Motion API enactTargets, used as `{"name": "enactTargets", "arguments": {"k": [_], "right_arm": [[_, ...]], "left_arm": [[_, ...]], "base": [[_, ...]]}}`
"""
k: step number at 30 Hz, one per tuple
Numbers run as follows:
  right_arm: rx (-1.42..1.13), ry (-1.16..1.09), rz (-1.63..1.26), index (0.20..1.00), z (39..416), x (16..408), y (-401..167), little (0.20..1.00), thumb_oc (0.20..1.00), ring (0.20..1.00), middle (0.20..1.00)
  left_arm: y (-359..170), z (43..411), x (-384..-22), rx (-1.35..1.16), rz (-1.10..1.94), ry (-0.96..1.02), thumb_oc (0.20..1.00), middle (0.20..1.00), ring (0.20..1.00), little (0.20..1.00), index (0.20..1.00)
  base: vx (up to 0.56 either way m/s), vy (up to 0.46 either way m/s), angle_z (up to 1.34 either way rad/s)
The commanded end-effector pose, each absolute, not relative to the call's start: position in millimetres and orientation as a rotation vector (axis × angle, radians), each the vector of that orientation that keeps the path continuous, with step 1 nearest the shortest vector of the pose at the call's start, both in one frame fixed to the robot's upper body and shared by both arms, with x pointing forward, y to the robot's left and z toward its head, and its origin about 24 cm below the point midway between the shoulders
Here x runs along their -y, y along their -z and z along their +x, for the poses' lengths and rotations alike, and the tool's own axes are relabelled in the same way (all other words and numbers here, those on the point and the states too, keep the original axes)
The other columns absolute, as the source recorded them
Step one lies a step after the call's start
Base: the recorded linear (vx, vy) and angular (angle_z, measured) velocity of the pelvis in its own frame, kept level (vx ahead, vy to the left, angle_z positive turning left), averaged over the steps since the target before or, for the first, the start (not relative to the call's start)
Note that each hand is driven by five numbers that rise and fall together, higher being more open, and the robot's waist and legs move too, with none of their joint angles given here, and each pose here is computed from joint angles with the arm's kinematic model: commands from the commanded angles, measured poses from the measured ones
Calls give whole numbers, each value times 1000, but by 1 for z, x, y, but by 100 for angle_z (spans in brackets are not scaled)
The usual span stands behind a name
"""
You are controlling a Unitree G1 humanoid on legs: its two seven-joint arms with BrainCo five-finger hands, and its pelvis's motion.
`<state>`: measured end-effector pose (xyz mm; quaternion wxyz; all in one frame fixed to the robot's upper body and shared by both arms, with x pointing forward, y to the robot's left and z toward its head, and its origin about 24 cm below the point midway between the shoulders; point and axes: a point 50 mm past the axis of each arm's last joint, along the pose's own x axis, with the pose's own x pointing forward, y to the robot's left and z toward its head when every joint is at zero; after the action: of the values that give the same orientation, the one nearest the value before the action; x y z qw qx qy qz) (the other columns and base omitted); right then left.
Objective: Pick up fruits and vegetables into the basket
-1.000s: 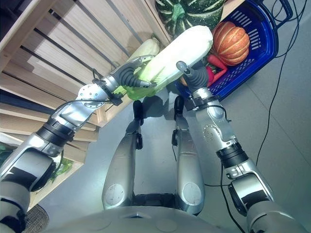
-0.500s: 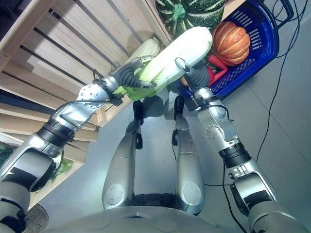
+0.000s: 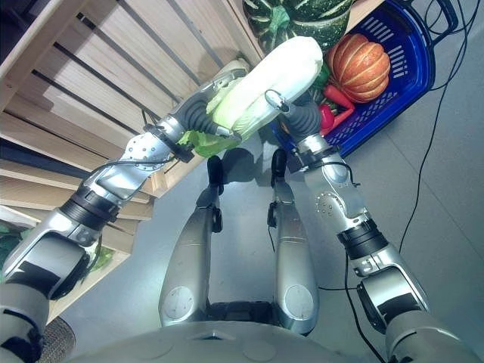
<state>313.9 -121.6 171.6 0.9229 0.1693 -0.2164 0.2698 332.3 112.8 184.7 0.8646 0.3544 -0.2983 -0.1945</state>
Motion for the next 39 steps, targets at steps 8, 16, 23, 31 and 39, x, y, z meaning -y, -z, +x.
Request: {"name": "enactTargets", "arguments": {"k": [8,16,23,31,39], "right_arm": [[700,-419,377,200,300,133,-201,200,200,200,200],[689,-168,367,200,305,171,-191,200,200,200,200],[638,63,318,200,314,203,-183,200,200,200,200],[507,269,302,200,326,242,-165,200,200,200,200],[312,416,284,200,345,282,-142,200,200,200,200]], "left_arm": [[-215,324,-160,905,476,-158,1000,1000,1000,1000,1000],[-206,330,-192,851,468,-356,1000,1000,1000,1000,1000],[-196,336,-206,799,457,-429,1000,1000,1000,1000,1000],[-197,343,-213,775,476,-436,1000,1000,1000,1000,1000],[-203,358,-216,719,557,-411,1000,1000,1000,1000,1000]], "base": [[2,1,1],[2,0,1],[0,0,0],[0,0,0],[1,-4,0]]}}
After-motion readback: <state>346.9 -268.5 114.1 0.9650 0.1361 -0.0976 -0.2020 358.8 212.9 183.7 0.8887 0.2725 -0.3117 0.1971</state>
